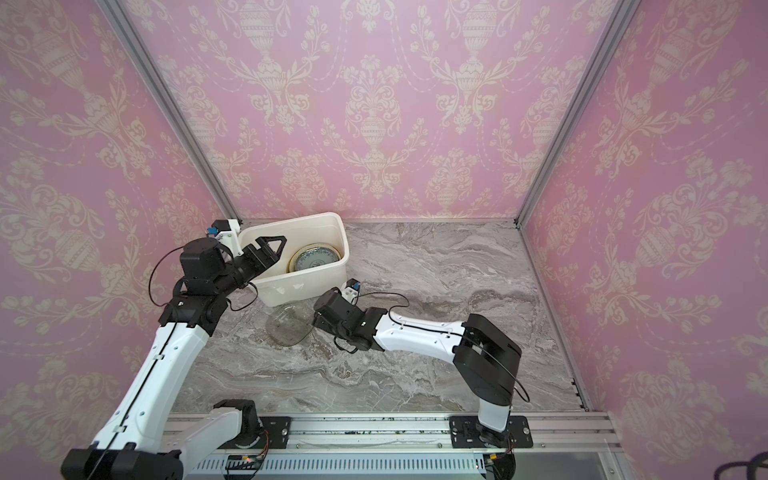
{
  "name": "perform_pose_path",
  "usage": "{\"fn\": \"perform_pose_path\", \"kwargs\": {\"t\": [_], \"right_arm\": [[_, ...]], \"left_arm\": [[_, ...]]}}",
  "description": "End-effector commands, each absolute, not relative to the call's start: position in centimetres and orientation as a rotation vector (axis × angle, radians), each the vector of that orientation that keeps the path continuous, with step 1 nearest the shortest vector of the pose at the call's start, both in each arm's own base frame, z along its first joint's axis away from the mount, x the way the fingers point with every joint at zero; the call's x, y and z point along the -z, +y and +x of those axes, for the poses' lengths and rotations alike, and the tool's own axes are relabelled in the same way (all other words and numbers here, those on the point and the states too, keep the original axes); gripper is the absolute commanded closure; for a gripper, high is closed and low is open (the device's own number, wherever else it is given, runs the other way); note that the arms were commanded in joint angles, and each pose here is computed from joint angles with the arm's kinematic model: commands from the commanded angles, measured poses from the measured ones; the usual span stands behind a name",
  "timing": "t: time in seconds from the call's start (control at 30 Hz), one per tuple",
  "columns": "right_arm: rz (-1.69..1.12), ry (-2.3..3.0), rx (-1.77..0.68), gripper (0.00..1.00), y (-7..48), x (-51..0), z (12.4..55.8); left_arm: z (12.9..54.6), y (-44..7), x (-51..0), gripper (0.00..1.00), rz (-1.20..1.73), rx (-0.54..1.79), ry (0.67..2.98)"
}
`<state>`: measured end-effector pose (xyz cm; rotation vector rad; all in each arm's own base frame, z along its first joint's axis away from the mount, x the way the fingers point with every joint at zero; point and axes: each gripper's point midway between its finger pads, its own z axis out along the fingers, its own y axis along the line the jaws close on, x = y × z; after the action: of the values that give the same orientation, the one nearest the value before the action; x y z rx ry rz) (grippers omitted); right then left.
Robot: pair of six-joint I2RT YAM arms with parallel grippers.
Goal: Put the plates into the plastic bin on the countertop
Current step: 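Reach the right gripper to the second clear glass plate beside the bin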
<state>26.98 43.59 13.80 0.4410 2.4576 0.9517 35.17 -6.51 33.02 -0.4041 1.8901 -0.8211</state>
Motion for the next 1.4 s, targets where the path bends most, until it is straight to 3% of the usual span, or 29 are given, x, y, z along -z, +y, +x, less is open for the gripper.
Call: {"fn": "perform_pose_path", "kwargs": {"t": [0.0,0.8,1.37], "right_arm": [[0.588,2.493,-0.892,0.39,44.6,-11.3,26.5],[0.808,2.654,-0.887,0.43,49.6,-5.1,26.7],[0.903,2.703,-0.910,0.90,50.6,-2.4,27.3]], "left_arm": [[34.2,-6.9,-34.1,0.15,-0.379,0.852,1.861],[33.4,-6.6,-34.2,0.15,-0.361,0.802,1.882],[33.9,-6.7,-33.7,0.15,-0.370,0.807,1.891]]}}
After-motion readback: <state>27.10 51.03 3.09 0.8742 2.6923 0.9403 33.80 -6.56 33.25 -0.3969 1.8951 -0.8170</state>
